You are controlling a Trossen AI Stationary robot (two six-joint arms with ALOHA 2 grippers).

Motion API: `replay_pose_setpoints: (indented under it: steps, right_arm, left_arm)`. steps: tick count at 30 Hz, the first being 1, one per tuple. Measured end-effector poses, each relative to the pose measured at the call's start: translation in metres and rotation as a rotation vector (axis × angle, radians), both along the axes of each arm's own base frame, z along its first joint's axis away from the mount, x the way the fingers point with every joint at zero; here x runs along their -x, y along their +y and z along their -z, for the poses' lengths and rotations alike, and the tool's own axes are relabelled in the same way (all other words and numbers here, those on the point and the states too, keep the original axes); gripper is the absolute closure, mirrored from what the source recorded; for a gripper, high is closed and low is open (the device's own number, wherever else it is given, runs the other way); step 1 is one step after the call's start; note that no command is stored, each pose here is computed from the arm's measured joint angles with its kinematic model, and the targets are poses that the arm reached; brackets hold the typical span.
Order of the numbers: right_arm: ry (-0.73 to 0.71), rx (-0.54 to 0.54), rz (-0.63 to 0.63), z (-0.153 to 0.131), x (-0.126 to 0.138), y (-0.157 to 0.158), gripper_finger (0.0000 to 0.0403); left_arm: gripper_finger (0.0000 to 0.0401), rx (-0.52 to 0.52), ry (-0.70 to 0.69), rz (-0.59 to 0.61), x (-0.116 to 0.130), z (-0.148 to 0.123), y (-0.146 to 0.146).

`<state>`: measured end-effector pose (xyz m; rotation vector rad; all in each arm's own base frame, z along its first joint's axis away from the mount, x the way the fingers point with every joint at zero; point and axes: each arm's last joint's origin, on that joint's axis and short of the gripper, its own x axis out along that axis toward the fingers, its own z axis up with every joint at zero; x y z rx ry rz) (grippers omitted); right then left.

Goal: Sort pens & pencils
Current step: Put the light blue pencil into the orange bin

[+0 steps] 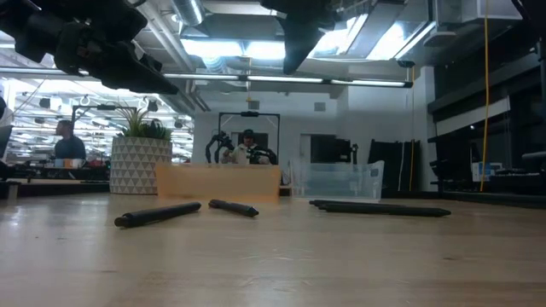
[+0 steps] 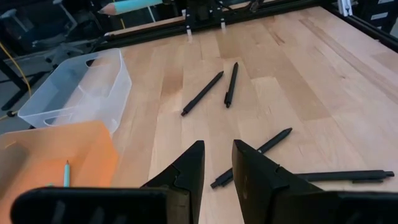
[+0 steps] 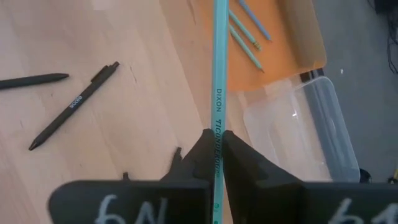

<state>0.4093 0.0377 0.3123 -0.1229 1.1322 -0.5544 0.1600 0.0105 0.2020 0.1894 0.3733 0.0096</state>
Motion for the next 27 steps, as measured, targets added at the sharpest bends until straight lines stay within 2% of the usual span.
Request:
replay_pose_setpoints:
  steps: [9,13,18,24,27]
  right_arm:
    - [-0.052,0.008,0.02,-0.015,0.012,0.006,0.0395]
    - [-0.093,0.002,0.007,-0.008,0.02,0.01,0.04]
    - [-0.246,-0.033,-0.023,0.006,0.039,0.008,0.0394]
    - [-0.501,-0.113,-0.137,0.012,0.061,0.007,0.0399]
    - [-0.525,-0.12,-0.156,0.026,0.072,0.006,0.0391]
  left_arm:
    - [0.0325,0.016,0.002,-0.006,0.0,0.0,0.0]
    - [0.0325,0.015,0.003,-0.006,0.0,0.0,0.0]
    - [0.0325,0.014,-0.005,-0.006,0.0,0.0,0.0]
    - [0.0325,0.014,-0.021,-0.005,-0.001,-0.002,0.0]
    - [0.0325,0.013,-0.036,-0.005,-0.001,-0.003,0.0]
